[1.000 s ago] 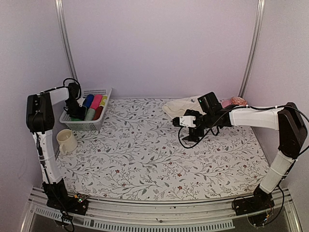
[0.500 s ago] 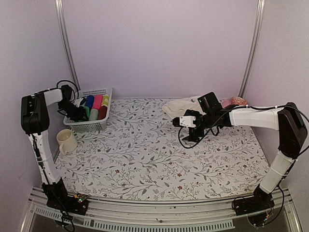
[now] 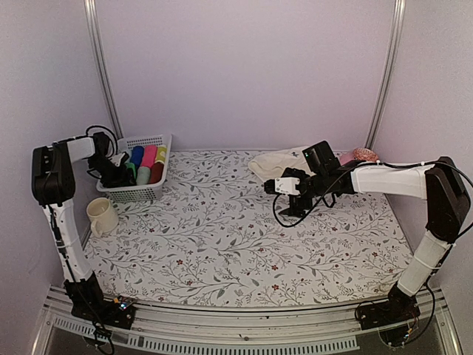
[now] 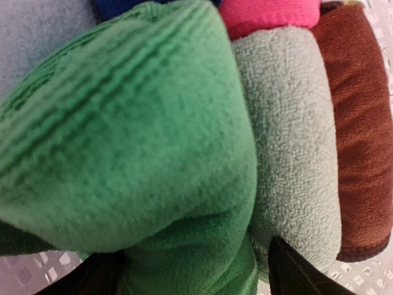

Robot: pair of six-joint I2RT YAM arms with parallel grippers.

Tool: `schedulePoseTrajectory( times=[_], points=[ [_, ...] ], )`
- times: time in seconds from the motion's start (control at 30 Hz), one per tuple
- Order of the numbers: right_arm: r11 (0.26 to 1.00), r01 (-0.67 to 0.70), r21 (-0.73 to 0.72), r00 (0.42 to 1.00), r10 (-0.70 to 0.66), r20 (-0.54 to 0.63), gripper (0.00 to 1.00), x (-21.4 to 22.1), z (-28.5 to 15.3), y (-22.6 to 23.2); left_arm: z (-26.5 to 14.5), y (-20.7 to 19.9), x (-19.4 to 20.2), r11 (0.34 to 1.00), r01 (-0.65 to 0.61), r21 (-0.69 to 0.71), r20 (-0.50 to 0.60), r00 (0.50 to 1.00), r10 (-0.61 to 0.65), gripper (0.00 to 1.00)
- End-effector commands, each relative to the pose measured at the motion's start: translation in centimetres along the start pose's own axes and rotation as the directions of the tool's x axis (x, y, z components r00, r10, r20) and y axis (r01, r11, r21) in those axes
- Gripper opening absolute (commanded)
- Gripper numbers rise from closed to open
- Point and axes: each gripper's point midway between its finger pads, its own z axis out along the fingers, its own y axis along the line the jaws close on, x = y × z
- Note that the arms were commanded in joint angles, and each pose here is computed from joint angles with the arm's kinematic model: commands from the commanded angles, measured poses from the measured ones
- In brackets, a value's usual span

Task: Roll the towels
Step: Place the towel in the bin.

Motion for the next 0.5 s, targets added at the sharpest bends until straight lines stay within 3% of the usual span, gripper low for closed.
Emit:
schedulePoseTrajectory(
  times=[0.0, 0.33, 0.47],
  points=[
    [1.000, -0.002, -0.016, 1.000, 0.002, 0.002, 0.99, -0.5, 0.4, 0.2, -3.8, 0.5, -0.6, 0.992, 0.017, -0.126, 0.035, 0.999, -0.013, 0.85],
    [1.000, 0.005, -0.017, 1.000, -0.006, -0.009, 0.99, -0.4, 0.6, 0.4, -7.1, -0.2, -3.6, 0.971, -0.005, -0.241, 0.138, 0.990, 0.040, 0.90],
    [1.000, 0.006, -0.020, 1.000, -0.007, -0.014, 0.99, -0.3, 0.8, 0.5, -7.2, -0.7, -4.8, 0.960, -0.024, -0.278, 0.172, 0.982, 0.074, 0.82]
  ],
)
